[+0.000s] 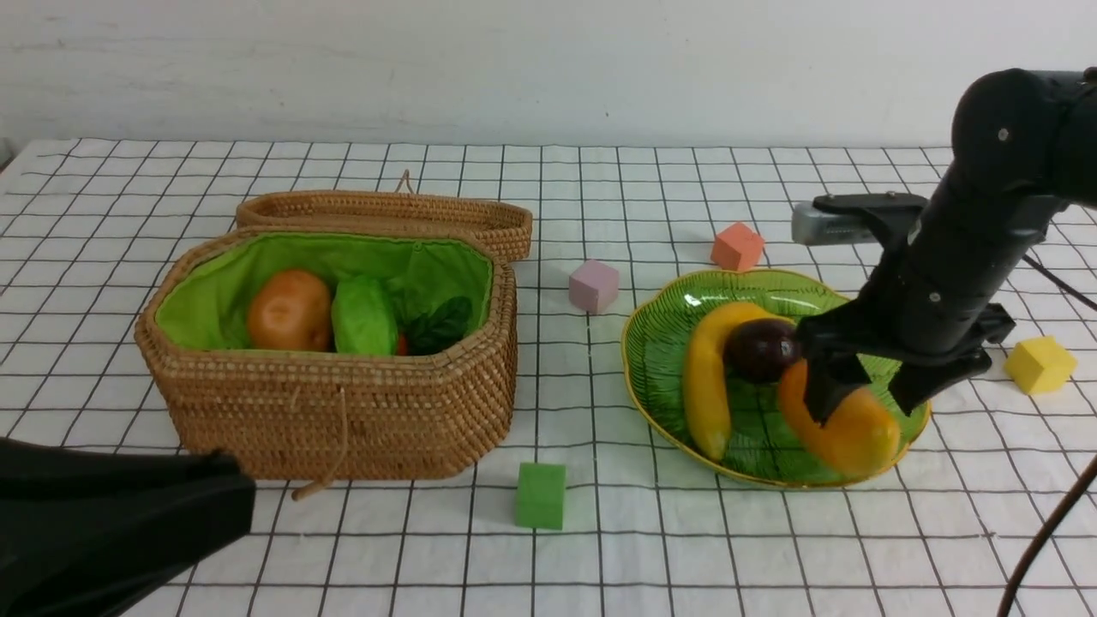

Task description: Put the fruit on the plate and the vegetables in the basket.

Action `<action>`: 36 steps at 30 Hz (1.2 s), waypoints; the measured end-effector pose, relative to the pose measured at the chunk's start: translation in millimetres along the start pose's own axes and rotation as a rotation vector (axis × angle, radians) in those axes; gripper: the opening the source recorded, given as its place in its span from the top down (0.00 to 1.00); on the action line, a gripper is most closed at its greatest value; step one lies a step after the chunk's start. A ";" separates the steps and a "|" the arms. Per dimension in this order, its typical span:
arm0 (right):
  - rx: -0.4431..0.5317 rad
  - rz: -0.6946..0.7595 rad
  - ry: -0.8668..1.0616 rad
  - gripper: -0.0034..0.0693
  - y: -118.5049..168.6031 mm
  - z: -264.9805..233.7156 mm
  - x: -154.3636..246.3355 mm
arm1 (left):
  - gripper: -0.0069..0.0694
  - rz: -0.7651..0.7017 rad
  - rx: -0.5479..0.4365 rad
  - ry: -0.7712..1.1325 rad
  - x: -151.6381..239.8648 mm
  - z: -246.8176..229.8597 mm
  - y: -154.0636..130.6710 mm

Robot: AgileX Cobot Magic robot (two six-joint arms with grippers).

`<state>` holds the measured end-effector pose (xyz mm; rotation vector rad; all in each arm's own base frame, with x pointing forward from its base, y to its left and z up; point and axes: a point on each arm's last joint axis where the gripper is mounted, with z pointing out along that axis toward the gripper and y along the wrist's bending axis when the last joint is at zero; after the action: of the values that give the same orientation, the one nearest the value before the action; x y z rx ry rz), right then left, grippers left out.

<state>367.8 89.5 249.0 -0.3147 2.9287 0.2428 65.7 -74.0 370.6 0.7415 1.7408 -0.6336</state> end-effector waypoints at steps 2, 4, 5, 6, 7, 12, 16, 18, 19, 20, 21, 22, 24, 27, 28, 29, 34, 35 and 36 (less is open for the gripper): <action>0.007 -0.007 0.001 0.04 0.1 -5.5 1.7 | 0.85 0.001 0.000 -0.009 -0.2 -2.3 -0.3; 0.022 -0.017 -0.008 0.05 0.6 -18.1 4.9 | 0.85 0.003 0.000 -0.022 -0.5 -5.8 -0.8; 0.033 -0.020 -0.018 0.08 1.5 -31.7 9.0 | 0.85 0.004 0.001 -0.031 -0.7 -8.2 -1.1; 0.038 -0.023 -0.031 0.11 2.7 -43.3 12.5 | 0.85 0.005 0.001 -0.037 -0.8 -9.8 -1.3; 0.042 -0.026 -0.049 0.14 4.1 -55.3 16.8 | 0.85 0.006 0.001 -0.043 -0.7 -11.5 -1.5; 0.047 -0.008 -0.210 0.48 13.5 -126.3 53.3 | 0.92 -0.017 -0.003 -0.137 17.6 -32.3 -3.2; 0.013 -0.012 -0.335 0.76 23.5 -171.6 112.5 | 0.93 -0.068 -0.012 -0.254 57.9 -44.4 -2.1; -0.001 -0.013 -0.348 0.84 25.4 -176.2 131.3 | 0.93 -0.089 -0.014 -0.288 71.6 -44.9 -1.3; -0.024 -0.006 -0.392 0.91 28.5 -186.5 161.9 | 0.93 -0.108 -0.017 -0.323 87.0 -43.5 0.1; -0.041 0.011 -0.401 0.95 29.4 -186.5 182.7 | 0.93 -0.119 -0.023 -0.353 98.5 -40.3 1.7; -0.054 0.029 -0.432 0.96 30.0 -188.1 207.0 | 0.93 -0.121 -0.030 -0.367 106.9 -36.0 3.2; -0.064 0.051 -0.461 0.96 29.8 -187.9 227.0 | 0.93 -0.123 -0.038 -0.379 113.7 -31.1 4.9; -0.086 0.095 -0.542 0.96 29.2 -187.8 260.7 | 0.93 -0.125 -0.053 -0.410 120.4 -25.0 7.5; -0.112 0.169 -0.655 0.95 25.3 -176.2 304.6 | 0.93 -0.126 -0.062 -0.446 122.5 -22.8 9.1; -0.114 0.187 -0.665 0.95 23.8 -170.4 311.7 | 0.93 -0.126 -0.063 -0.453 122.0 -23.0 9.2; -0.119 0.205 -0.686 0.95 22.2 -163.9 322.0 | 0.93 -0.127 -0.063 -0.453 122.1 -23.0 9.2; -0.121 0.239 -0.767 0.95 14.9 -133.4 343.8 | 0.93 -0.128 -0.058 -0.412 125.5 -21.4 8.6; -0.127 0.239 -0.800 0.94 14.2 -130.2 343.4 | 0.93 -0.128 -0.057 -0.403 126.3 -21.0 8.5; -0.132 0.241 -0.829 0.94 13.3 -126.0 343.1 | 0.93 -0.128 -0.055 -0.388 127.5 -20.5 8.3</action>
<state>14.4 13.0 304.2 0.1132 2.1223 0.4685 31.4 -32.1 253.1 0.4354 1.4467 -0.7583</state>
